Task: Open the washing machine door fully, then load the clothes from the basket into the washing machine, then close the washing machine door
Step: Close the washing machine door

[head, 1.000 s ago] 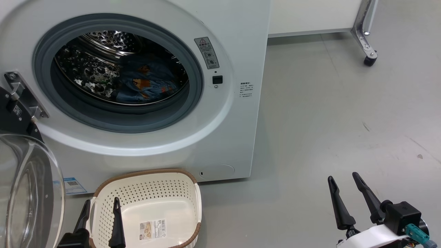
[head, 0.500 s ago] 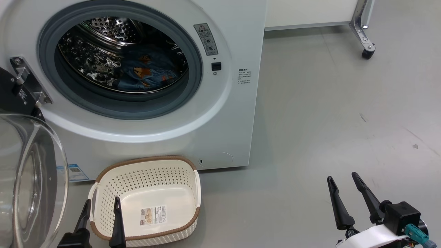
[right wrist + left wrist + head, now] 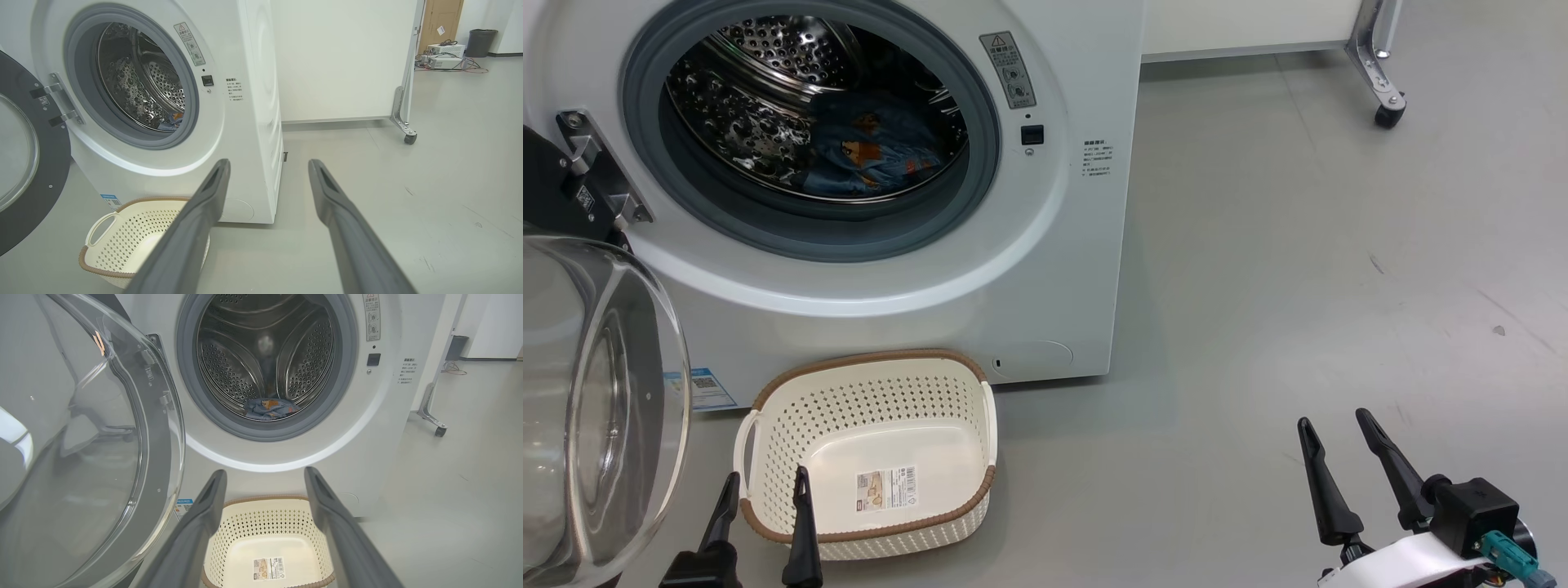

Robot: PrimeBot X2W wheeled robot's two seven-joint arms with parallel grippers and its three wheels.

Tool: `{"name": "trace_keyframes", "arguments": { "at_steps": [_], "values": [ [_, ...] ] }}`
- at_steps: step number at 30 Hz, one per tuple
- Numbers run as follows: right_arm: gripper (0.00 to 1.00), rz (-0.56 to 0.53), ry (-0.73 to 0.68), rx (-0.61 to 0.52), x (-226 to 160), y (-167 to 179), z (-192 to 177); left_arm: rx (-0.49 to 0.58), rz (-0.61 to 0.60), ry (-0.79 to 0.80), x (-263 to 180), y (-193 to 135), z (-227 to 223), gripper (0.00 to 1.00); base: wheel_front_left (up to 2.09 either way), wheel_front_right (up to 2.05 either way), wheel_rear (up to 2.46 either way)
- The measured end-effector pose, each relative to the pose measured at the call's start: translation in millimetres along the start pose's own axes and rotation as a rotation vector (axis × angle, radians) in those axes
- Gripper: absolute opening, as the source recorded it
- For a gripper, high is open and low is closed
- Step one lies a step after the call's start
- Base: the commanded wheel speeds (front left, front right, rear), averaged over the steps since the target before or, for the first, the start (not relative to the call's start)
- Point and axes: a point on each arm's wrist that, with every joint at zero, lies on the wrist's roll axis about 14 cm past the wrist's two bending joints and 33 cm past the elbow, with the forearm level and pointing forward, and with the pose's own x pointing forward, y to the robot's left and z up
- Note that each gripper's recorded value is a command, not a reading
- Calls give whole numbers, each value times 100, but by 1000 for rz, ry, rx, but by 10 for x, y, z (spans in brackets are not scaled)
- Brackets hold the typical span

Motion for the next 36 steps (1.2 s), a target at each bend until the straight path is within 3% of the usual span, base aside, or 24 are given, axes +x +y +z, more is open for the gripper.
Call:
{"name": "trace_keyframes", "arguments": {
  "at_steps": [23, 36],
  "values": [
    [100, 0, 0, -2, 24, -9, 2, 2, -27, 3, -21, -82, -10, 100, -3, 3, 0],
    [100, 69, 8, -2, 181, 165, -17, 3, 46, -7, -147, 129, 10, 100, 0, 0, 0]
  ]
}}
